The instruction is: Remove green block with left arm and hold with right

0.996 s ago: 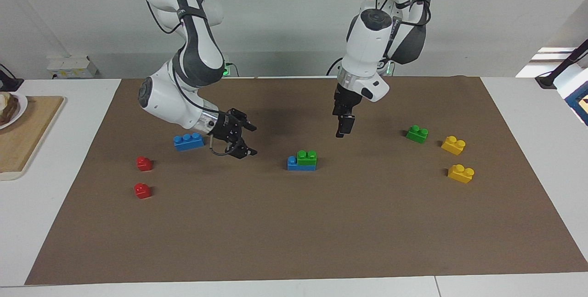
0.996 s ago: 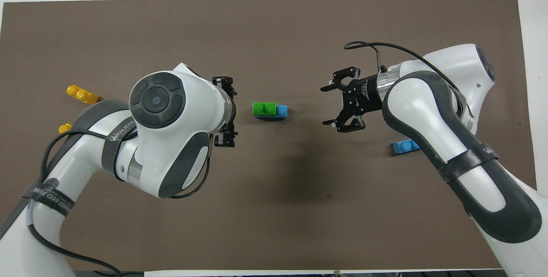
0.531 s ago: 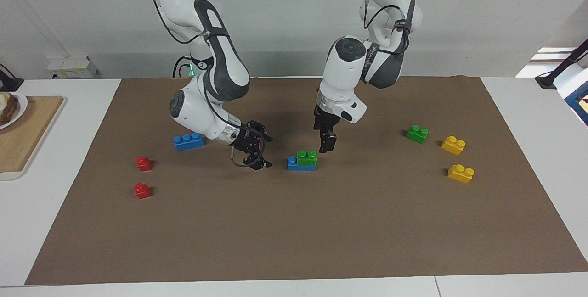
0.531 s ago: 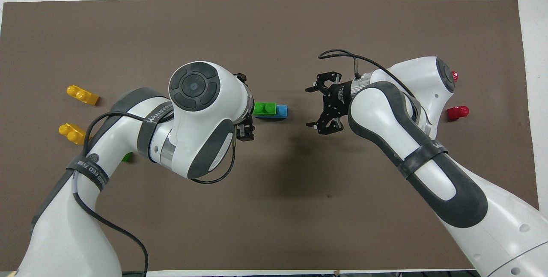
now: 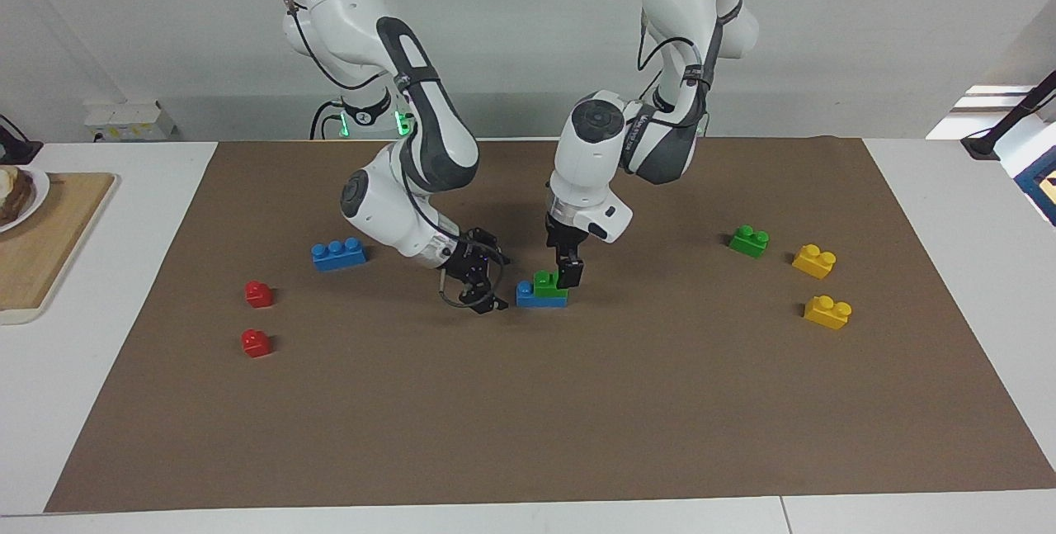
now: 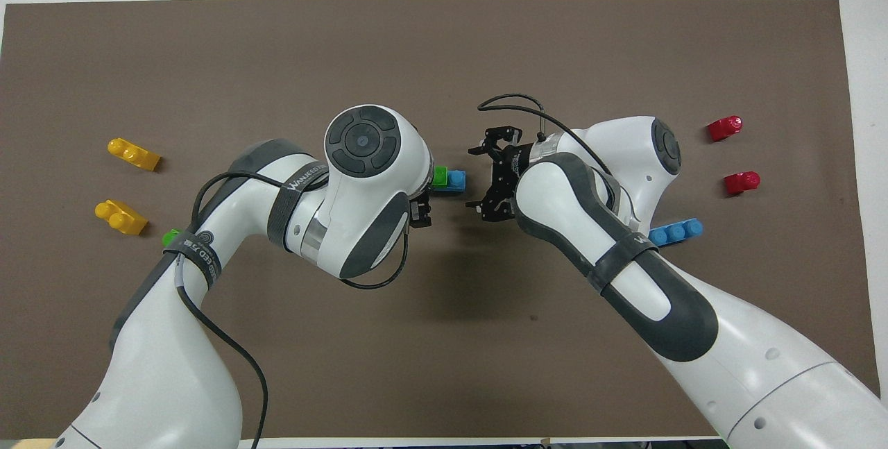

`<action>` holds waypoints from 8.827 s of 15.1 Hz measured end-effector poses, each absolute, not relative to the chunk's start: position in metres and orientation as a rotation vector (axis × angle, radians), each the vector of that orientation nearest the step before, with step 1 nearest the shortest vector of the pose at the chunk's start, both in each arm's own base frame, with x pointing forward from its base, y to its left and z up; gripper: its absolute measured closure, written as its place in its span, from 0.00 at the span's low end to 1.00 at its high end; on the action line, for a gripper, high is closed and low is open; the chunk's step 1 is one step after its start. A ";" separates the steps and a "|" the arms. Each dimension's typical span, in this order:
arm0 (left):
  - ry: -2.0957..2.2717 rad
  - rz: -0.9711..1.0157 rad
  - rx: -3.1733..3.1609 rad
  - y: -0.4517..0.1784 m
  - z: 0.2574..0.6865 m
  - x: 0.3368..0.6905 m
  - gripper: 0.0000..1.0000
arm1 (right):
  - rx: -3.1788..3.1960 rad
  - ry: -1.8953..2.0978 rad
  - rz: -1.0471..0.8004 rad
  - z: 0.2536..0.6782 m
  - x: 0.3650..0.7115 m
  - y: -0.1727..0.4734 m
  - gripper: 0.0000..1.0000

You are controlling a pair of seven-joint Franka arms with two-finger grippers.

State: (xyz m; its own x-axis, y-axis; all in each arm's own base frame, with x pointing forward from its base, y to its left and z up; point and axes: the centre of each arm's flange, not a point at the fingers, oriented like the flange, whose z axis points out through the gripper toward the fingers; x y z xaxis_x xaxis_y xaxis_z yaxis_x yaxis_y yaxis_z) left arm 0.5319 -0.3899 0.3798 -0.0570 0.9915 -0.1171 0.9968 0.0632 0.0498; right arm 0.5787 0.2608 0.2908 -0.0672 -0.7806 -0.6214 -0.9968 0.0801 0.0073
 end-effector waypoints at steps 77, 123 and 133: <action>1.494 -0.002 2.709 -0.023 0.370 0.586 0.65 | -1.872 1.769 0.604 0.300 0.635 -0.058 0.65; 0.163 0.086 3.113 -0.020 0.560 0.561 0.00 | -2.670 1.043 0.032 0.511 0.624 -0.054 0.10; -0.076 0.043 3.127 -0.030 0.581 0.539 0.00 | -2.991 0.333 -0.020 0.629 0.558 -0.045 0.02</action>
State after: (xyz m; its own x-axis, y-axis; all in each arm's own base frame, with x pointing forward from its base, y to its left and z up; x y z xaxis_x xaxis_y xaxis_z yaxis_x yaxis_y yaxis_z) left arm 0.5390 -0.0295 0.5812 0.9984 -0.0483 0.0279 -0.0487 -0.9987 0.0122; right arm 0.5581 -0.0448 0.6286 0.9755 -0.2200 -0.0014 -0.2183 -0.9668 -0.1326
